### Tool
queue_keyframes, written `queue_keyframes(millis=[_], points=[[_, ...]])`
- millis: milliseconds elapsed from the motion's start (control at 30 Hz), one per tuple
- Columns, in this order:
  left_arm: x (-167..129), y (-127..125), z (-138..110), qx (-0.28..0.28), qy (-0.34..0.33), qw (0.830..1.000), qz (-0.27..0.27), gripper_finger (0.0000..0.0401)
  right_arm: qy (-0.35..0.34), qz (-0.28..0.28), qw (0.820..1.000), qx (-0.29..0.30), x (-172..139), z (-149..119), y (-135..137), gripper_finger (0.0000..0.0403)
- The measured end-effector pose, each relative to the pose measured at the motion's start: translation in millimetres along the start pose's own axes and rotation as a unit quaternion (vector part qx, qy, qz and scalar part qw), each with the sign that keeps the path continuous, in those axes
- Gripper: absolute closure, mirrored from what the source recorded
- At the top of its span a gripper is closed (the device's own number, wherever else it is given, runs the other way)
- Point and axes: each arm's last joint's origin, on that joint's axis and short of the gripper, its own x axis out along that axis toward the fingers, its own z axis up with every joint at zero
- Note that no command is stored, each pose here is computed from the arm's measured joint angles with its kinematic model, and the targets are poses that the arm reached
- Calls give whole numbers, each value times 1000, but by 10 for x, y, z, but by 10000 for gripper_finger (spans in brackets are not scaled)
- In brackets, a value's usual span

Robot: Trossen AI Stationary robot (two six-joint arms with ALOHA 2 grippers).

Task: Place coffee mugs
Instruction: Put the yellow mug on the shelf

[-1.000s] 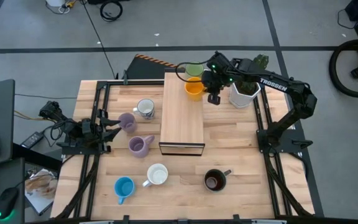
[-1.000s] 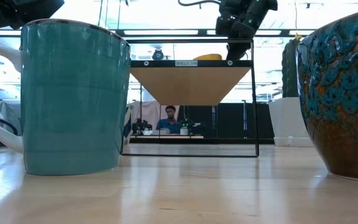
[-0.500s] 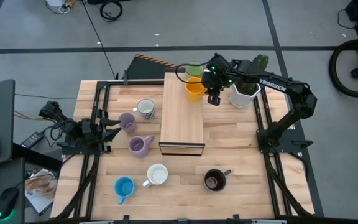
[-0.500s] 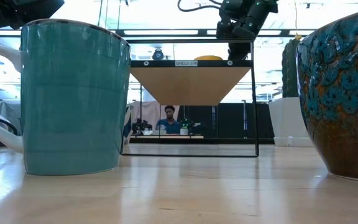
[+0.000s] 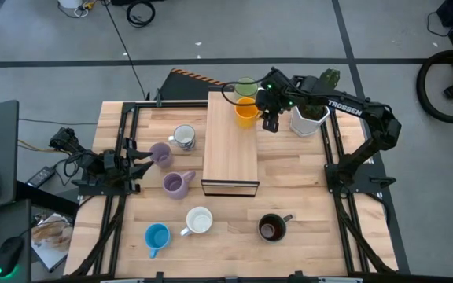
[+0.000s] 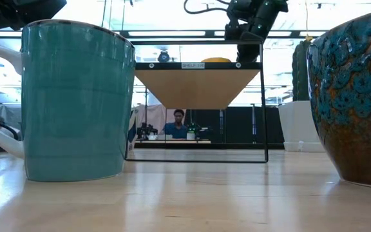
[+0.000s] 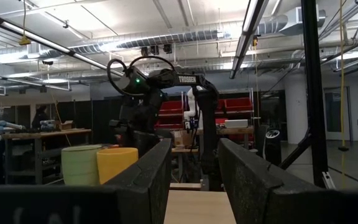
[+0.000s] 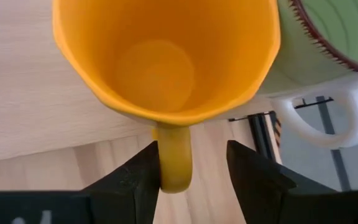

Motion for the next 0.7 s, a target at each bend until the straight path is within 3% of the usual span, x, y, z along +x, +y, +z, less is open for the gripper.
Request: queue_keyframes(millis=[700], points=[[0,0,0,1,0,1000,0,262,-26,-15,999,-17,-106,49,94,218]])
